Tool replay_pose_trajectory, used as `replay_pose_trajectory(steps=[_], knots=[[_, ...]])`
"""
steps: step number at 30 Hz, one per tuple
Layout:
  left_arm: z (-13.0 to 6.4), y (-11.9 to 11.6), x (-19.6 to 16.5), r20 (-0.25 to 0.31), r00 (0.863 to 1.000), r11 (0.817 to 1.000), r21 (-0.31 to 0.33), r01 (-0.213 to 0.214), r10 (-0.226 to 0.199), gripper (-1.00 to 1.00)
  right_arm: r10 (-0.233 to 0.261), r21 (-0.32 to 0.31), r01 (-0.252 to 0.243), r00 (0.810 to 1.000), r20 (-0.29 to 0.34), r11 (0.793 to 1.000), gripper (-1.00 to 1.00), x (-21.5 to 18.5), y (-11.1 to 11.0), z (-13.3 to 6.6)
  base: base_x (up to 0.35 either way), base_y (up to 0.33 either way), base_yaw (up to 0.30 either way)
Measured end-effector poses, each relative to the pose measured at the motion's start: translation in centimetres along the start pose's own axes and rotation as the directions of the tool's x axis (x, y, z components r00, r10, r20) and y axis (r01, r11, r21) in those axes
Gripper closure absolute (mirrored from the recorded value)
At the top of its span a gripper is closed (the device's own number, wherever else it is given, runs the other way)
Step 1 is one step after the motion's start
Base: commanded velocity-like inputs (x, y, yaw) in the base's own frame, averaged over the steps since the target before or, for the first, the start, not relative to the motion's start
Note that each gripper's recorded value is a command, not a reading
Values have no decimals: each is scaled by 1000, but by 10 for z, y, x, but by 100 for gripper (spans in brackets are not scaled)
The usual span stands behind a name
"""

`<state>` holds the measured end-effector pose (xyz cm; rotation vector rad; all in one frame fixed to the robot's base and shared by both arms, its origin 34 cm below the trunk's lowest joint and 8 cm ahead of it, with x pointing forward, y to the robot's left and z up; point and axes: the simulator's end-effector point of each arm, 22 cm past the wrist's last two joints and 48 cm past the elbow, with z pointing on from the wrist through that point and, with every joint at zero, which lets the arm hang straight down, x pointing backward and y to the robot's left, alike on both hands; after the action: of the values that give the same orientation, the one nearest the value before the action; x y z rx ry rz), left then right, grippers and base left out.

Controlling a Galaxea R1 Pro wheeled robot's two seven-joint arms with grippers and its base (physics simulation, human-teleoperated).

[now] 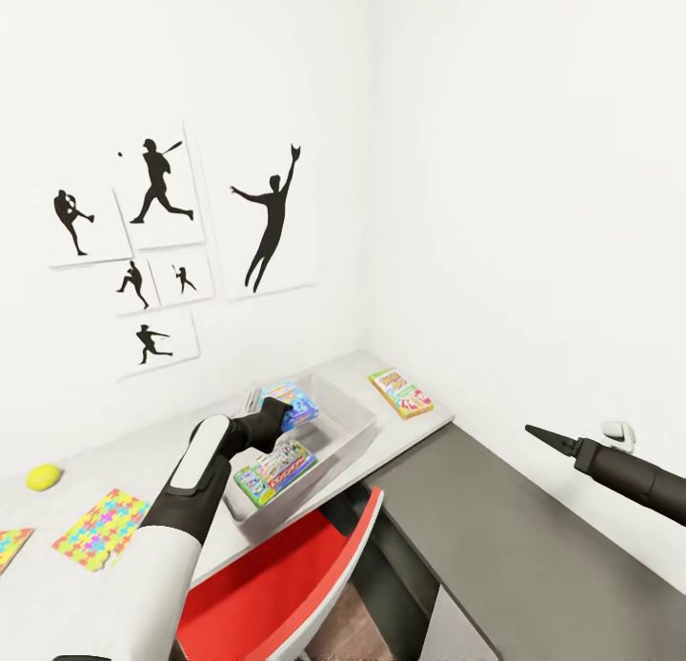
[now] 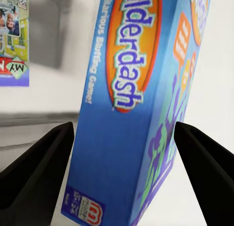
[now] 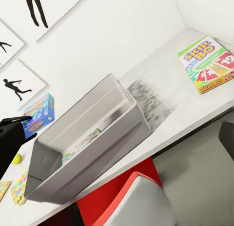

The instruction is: Put all the toys in the child's room - the three board games (two on the bed and one on the table), the two jigsaw puzzles on the table, and the tennis ball on the table - inside the toy box on the table in the child's room.

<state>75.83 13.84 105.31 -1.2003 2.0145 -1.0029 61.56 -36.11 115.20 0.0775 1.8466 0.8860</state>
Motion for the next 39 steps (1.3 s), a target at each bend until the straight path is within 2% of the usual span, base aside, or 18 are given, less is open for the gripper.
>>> replay_pose_trajectory(steps=[9,16,30,39], knots=[[5,5,-4,2,1000,1000,-10,2,-2,100,8,6,-8,1000,-11,1000,-100,5,-5,3,0,0,0],[7,-12,-11,8,1000,1000,11,-5,5,100,14,11,-14,1000,-19,1000,-100,9,-9,6,0,0,0],[12,-17,-14,10,1000,1000,14,-8,8,100,22,17,-21,999,-28,1000,-100,13,-14,8,0,0,-1],[12,-17,-15,11,1000,1000,15,-9,9,100,23,18,-23,999,-29,1000,-100,14,-15,8,0,0,-133]])
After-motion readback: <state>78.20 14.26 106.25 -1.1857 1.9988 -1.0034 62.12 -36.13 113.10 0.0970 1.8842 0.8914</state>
